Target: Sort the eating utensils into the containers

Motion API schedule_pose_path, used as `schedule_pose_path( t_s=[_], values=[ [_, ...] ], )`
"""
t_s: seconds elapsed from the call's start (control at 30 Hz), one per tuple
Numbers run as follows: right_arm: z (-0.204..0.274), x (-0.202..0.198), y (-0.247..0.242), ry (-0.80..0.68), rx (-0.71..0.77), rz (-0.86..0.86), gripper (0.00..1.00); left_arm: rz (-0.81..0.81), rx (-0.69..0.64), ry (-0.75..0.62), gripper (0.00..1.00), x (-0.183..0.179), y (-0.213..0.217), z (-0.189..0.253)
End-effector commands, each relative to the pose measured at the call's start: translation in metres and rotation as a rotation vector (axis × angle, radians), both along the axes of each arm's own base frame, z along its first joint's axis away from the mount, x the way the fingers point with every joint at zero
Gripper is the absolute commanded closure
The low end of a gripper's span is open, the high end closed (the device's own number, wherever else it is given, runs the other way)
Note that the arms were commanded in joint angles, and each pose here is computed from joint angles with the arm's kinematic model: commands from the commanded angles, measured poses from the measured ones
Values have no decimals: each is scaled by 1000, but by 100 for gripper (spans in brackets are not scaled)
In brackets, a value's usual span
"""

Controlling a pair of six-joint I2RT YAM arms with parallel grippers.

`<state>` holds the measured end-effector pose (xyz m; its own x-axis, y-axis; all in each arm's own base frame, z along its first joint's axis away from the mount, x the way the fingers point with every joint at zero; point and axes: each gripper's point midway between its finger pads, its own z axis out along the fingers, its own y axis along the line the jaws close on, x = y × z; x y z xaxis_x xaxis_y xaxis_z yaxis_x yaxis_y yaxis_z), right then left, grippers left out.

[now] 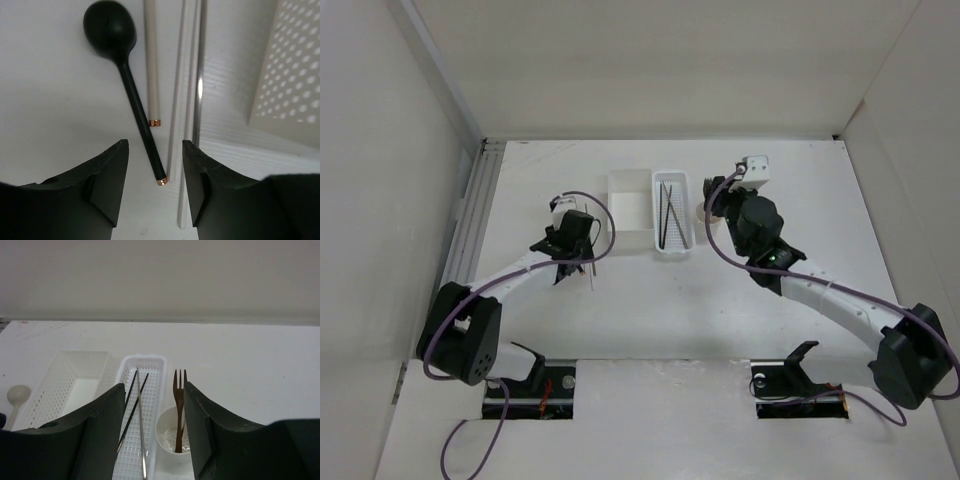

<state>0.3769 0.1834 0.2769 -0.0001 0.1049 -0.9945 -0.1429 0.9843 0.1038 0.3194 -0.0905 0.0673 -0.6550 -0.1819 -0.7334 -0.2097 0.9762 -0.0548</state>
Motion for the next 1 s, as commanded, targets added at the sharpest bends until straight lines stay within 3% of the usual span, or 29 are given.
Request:
schedule_pose_path(
  t_s=[0.0, 0.13, 0.2, 0.4, 0.63, 0.73, 0.97],
  values=[
    [20, -12, -9, -22, 33, -18, 44, 120, 36, 22, 57, -1, 19, 0],
    [35, -16, -6, -41, -35, 25, 44, 234, 23, 39, 60, 2, 38, -3],
    [30, -12, 2, -15, -67, 52, 44, 259, 10, 39, 56, 6, 46, -5],
    [24, -4, 13, 5, -92, 83, 44, 214, -47, 66, 47, 21, 40, -15],
    [26, 6, 18, 4, -125, 73, 44, 149, -50, -22, 47, 55, 44, -4],
    [22, 10, 18, 10, -154, 63, 44, 118, -44, -58, 35, 67, 43, 3],
    [27, 19, 21, -5, -212, 63, 44, 164, -50, -56, 30, 78, 55, 4]
  ],
)
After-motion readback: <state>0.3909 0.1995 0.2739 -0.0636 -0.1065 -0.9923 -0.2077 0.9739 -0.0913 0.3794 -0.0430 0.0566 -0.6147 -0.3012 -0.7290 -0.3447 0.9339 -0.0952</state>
